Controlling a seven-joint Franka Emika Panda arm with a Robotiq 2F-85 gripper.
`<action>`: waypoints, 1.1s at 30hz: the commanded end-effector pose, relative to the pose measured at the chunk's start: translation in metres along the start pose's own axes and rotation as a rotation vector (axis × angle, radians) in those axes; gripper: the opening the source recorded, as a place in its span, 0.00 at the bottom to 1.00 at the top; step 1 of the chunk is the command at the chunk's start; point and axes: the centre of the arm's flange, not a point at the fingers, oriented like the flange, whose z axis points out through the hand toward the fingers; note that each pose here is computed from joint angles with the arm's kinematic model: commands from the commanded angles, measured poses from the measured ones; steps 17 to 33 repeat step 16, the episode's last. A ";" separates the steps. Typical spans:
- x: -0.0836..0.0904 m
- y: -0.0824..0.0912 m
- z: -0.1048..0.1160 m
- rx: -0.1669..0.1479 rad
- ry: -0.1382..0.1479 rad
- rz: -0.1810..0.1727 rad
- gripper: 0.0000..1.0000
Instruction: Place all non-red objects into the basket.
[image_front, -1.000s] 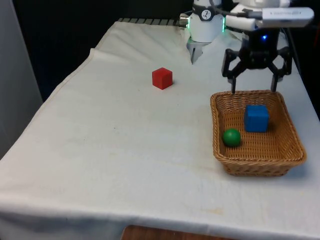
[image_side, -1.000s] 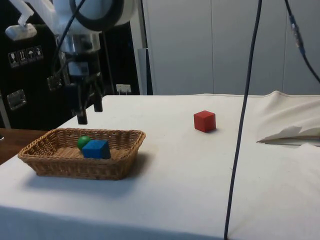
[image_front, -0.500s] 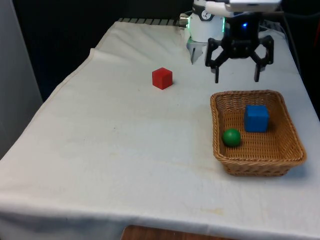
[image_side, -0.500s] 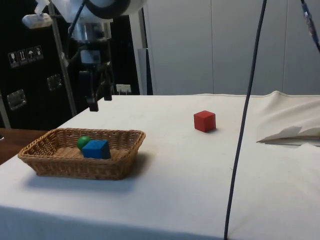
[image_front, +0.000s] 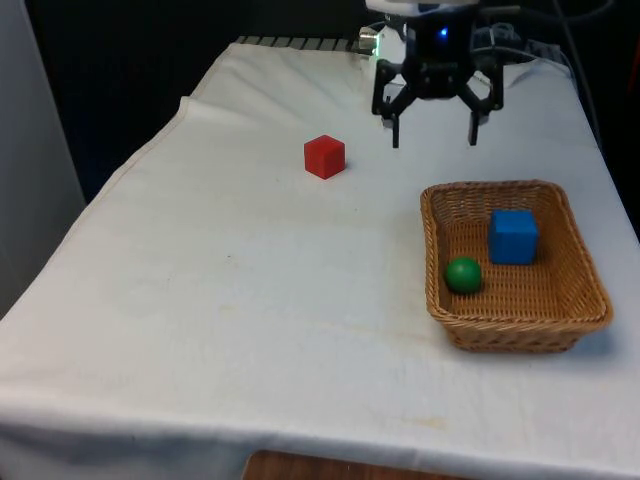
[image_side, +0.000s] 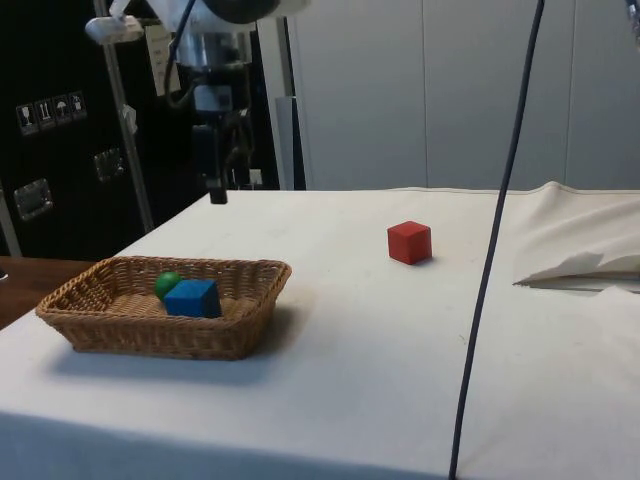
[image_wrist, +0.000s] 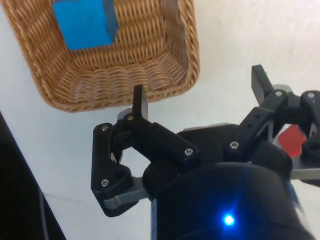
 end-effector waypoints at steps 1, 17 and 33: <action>-0.005 0.004 -0.004 0.002 0.010 -0.004 1.00; -0.035 0.028 -0.025 0.011 0.017 -0.014 1.00; -0.035 0.028 -0.025 0.011 0.017 -0.014 1.00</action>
